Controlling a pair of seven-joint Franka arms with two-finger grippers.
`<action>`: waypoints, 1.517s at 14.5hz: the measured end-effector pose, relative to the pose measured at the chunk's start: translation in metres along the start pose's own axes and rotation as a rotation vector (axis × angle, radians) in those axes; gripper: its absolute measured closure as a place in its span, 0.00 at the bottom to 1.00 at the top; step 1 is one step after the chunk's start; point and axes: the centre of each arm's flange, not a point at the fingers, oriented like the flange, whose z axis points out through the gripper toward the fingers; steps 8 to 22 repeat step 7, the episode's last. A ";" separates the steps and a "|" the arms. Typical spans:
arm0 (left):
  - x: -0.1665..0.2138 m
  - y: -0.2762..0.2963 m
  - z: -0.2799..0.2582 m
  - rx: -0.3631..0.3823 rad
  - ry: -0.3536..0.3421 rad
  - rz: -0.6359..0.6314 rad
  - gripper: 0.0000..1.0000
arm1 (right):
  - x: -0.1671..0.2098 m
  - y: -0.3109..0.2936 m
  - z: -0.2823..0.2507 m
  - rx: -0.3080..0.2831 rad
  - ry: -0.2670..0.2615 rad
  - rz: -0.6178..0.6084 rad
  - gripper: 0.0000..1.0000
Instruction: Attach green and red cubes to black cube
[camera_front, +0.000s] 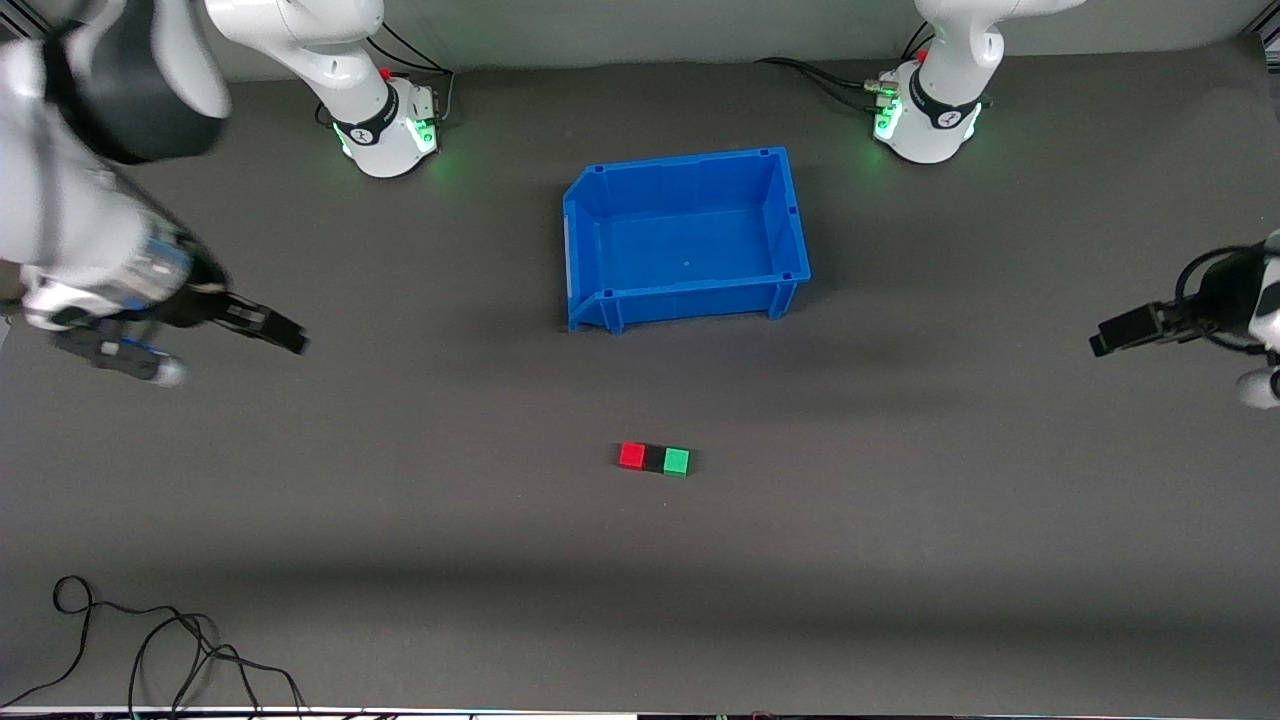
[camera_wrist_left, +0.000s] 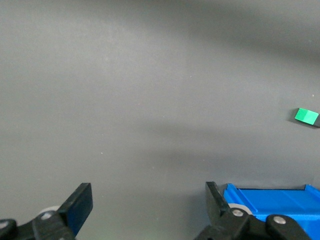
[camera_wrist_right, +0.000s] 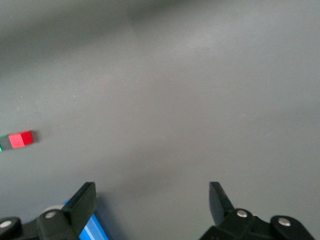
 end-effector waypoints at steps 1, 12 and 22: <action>-0.004 0.002 -0.007 0.000 0.011 0.012 0.00 | 0.000 0.011 -0.012 0.000 -0.005 -0.016 0.00; -0.019 0.032 -0.014 0.033 0.027 0.134 0.00 | -0.003 0.027 -0.062 -0.034 0.017 -0.166 0.00; -0.019 0.032 -0.014 0.033 0.027 0.134 0.00 | -0.003 0.027 -0.062 -0.034 0.017 -0.166 0.00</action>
